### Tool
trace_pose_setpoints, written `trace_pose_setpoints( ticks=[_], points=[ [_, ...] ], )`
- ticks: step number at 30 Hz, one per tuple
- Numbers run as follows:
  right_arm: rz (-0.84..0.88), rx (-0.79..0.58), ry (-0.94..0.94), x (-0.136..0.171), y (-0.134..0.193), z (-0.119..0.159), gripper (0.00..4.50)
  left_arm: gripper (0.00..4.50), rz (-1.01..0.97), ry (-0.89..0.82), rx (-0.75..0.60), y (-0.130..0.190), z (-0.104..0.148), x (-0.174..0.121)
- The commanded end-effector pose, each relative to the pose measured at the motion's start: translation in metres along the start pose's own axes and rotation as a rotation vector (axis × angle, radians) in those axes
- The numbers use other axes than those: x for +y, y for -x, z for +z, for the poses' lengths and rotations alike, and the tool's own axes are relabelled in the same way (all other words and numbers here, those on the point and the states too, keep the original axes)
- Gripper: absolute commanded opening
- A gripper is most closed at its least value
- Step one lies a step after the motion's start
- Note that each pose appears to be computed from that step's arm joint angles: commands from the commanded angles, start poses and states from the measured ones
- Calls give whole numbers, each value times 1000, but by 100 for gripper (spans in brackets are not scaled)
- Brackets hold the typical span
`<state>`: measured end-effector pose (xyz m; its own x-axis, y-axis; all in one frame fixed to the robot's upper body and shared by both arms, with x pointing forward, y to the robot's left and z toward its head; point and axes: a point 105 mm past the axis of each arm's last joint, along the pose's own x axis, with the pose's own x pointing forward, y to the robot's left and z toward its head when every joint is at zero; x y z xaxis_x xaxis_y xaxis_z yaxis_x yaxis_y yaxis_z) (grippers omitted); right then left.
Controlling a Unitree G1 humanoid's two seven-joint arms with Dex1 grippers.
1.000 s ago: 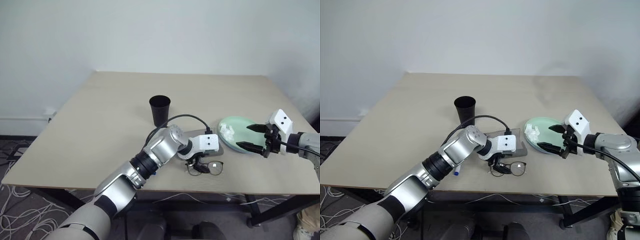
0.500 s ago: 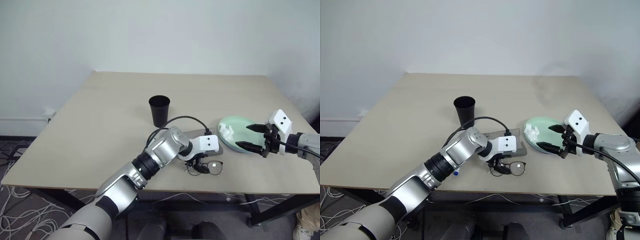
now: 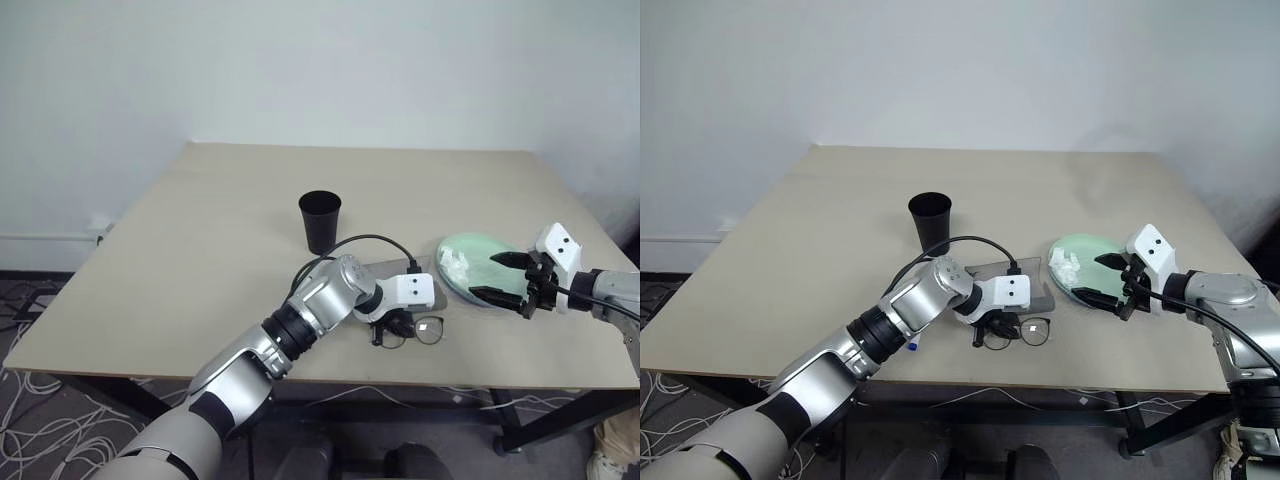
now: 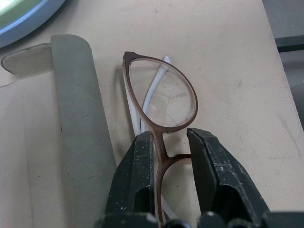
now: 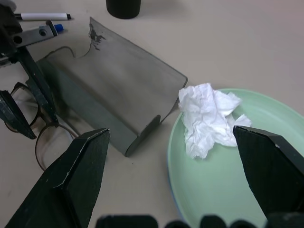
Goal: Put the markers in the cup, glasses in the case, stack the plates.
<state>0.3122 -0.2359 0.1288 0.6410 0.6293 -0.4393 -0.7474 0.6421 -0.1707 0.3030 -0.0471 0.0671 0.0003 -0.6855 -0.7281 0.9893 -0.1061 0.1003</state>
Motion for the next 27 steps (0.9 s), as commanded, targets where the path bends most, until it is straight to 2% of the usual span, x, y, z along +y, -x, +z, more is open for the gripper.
trace_pose_setpoints(
  ticks=[1,3,7,9,18,27],
  points=[
    [-24,-41,40,-3,4,15,450,108,7,-36,6,2,3,1],
    [-25,-42,41,-3,4,16,450,108,5,-36,7,2,2,1],
    [-26,-42,43,-4,4,16,450,26,10,-46,8,2,2,2],
    [-27,-42,44,-4,5,16,450,1,13,-55,7,3,3,2],
    [-24,-44,51,-6,3,18,450,1,20,-108,-46,15,18,7],
    [-23,-37,56,-10,3,18,450,1,40,-154,-214,62,59,24]
  ],
)
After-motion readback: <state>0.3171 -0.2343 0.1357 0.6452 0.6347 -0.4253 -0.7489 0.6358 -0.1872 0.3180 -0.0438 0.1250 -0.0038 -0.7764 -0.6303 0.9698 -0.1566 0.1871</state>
